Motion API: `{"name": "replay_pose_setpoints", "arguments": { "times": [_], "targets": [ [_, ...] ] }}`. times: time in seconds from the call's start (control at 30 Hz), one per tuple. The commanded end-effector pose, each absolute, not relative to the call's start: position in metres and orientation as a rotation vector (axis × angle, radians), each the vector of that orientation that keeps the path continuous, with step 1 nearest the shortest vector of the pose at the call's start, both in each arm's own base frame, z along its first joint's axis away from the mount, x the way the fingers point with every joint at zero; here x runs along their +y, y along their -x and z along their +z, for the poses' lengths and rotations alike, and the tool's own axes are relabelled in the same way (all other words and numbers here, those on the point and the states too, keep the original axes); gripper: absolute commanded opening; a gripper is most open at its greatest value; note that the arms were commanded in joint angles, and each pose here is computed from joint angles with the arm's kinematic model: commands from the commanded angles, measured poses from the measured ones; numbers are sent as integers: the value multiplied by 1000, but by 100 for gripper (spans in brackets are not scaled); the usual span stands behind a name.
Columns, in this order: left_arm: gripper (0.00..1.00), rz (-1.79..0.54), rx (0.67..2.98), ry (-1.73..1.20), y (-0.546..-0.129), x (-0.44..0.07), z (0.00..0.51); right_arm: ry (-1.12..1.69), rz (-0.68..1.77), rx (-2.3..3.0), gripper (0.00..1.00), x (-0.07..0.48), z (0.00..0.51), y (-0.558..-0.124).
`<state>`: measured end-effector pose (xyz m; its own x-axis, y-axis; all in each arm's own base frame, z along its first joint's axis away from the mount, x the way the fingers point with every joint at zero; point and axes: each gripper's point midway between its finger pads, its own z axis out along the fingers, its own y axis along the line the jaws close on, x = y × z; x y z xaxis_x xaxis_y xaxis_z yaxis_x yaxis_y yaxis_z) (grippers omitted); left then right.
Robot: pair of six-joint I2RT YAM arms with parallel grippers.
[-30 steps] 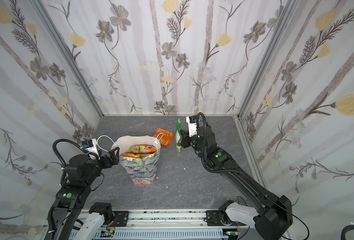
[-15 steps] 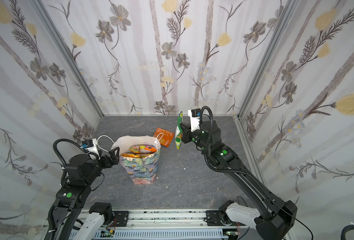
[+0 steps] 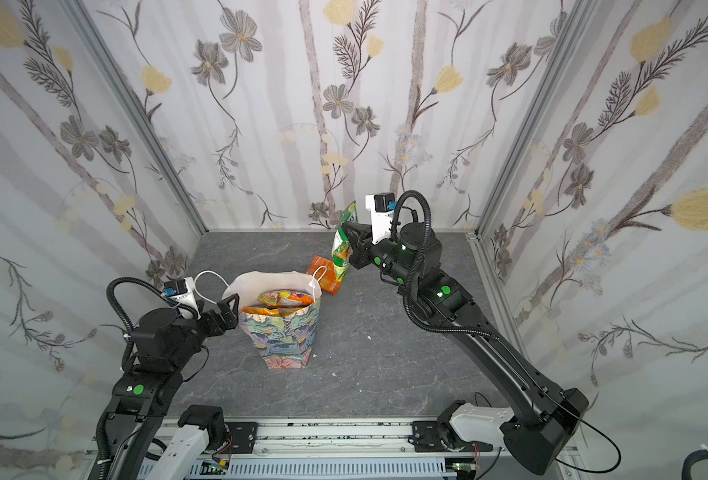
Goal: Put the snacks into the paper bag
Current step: 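Lift the Spring Tea packet with the right gripper toward the bag, then lower the Spring Tea packet into the bag with the right gripper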
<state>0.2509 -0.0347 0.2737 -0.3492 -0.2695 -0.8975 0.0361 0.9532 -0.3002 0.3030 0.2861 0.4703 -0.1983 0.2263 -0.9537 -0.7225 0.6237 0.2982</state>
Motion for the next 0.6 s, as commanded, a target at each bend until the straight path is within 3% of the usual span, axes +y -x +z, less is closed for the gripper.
{"name": "replay_pose_setpoints", "arguments": {
  "times": [0.0, 0.2, 0.57],
  "targets": [
    [100, -316, 1878, 163, -253, -35, 280, 460, 941, 1413, 0, 297, 508, -291],
    [100, -318, 1880, 163, -253, -35, 279, 577, 959, 1381, 0, 332, 524, -270],
    [100, -315, 1880, 166, -253, -34, 279, 748, 957, 1413, 0, 383, 508, -243]
  ]
}}
